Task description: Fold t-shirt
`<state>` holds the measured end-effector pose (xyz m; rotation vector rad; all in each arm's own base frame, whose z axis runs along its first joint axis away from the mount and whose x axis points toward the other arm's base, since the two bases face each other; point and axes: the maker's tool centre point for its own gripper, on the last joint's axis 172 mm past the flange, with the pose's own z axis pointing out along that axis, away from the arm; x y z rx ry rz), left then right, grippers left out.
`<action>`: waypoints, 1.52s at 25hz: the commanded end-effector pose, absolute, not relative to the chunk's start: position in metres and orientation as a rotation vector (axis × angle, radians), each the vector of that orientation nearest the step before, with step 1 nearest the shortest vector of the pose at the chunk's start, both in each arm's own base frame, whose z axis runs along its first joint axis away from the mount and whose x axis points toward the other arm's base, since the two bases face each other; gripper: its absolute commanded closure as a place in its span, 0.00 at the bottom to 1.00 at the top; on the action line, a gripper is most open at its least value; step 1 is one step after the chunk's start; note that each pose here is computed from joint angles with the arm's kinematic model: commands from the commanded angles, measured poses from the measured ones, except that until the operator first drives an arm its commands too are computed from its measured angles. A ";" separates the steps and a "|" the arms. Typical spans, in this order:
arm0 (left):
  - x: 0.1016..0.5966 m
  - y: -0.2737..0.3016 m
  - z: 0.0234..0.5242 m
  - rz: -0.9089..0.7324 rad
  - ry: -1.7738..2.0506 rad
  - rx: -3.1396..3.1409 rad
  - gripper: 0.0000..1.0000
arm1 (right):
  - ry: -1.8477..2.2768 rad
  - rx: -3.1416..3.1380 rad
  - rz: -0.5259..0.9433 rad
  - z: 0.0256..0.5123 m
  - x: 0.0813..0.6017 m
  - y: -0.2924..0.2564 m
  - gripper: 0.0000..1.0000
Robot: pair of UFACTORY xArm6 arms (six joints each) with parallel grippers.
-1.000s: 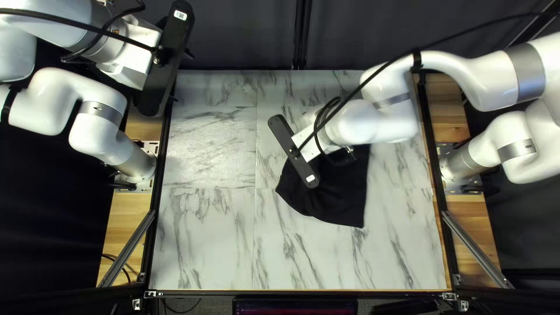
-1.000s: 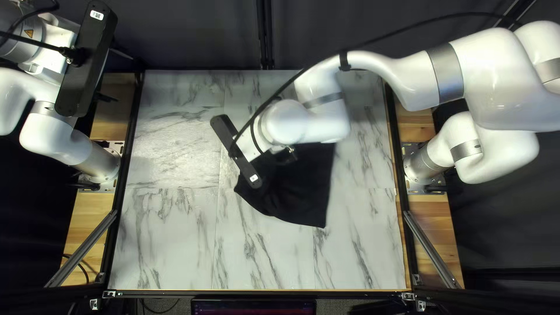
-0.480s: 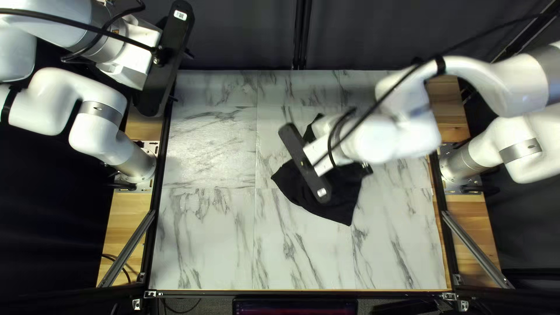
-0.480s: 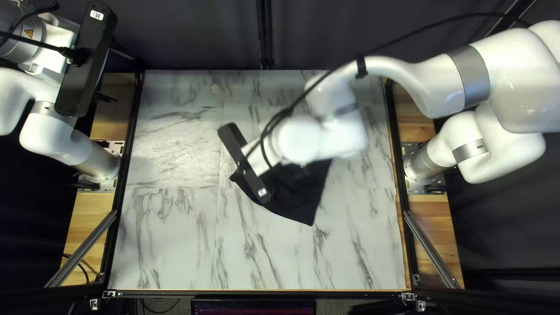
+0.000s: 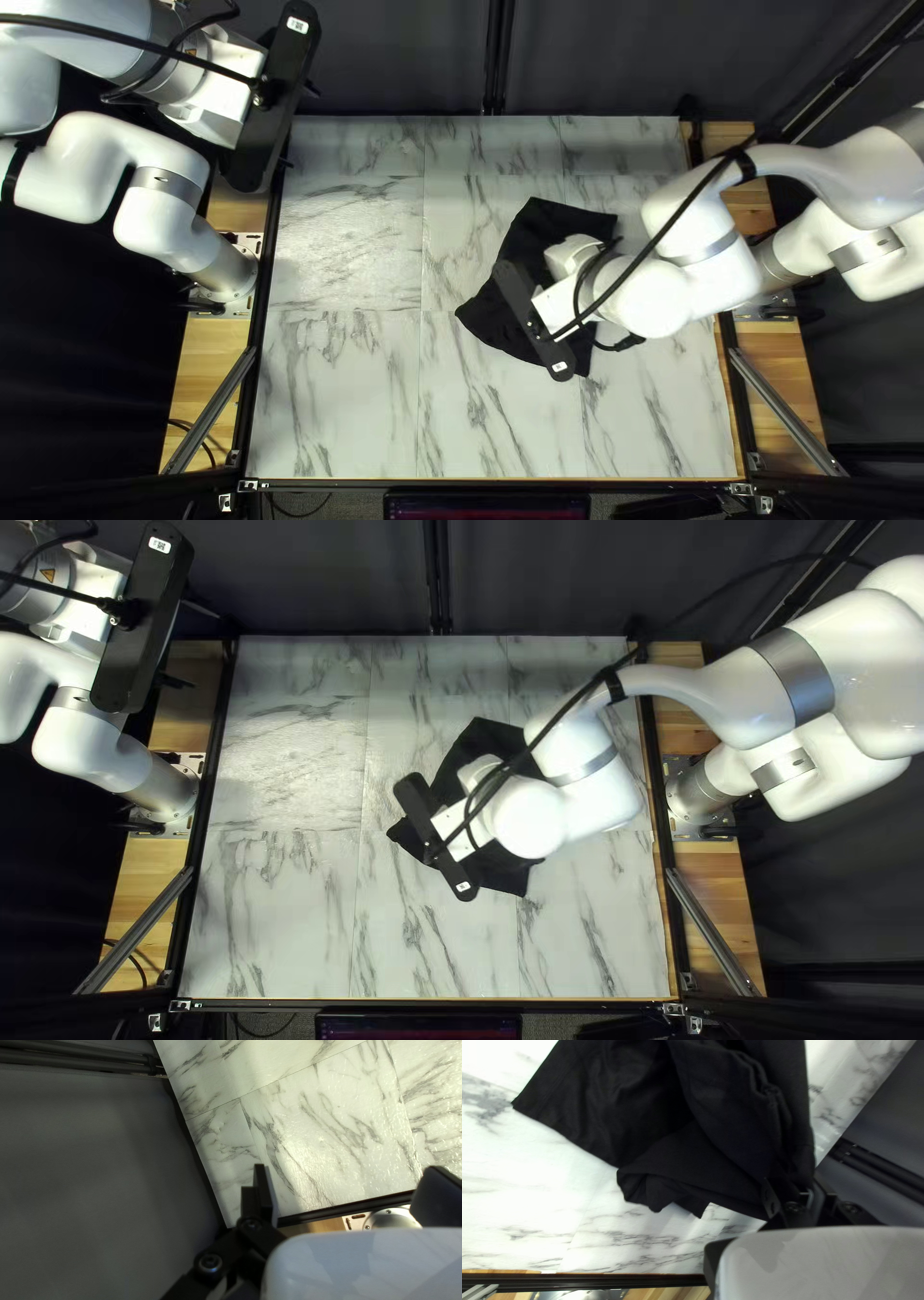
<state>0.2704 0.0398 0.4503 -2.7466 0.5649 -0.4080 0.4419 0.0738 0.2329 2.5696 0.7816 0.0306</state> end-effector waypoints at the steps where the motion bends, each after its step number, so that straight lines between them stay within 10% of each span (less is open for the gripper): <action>1: 0.270 0.040 0.450 -0.408 0.565 -2.747 0.00 | 0.801 2.584 0.031 0.207 0.434 0.087 1.00; 26: 0.270 0.040 0.450 -0.408 0.565 -2.747 0.00 | 0.992 2.685 0.024 0.031 0.360 0.181 1.00; 38: 0.270 0.040 0.450 -0.408 0.565 -2.747 0.00 | 1.010 2.655 0.017 0.089 0.364 0.184 1.00</action>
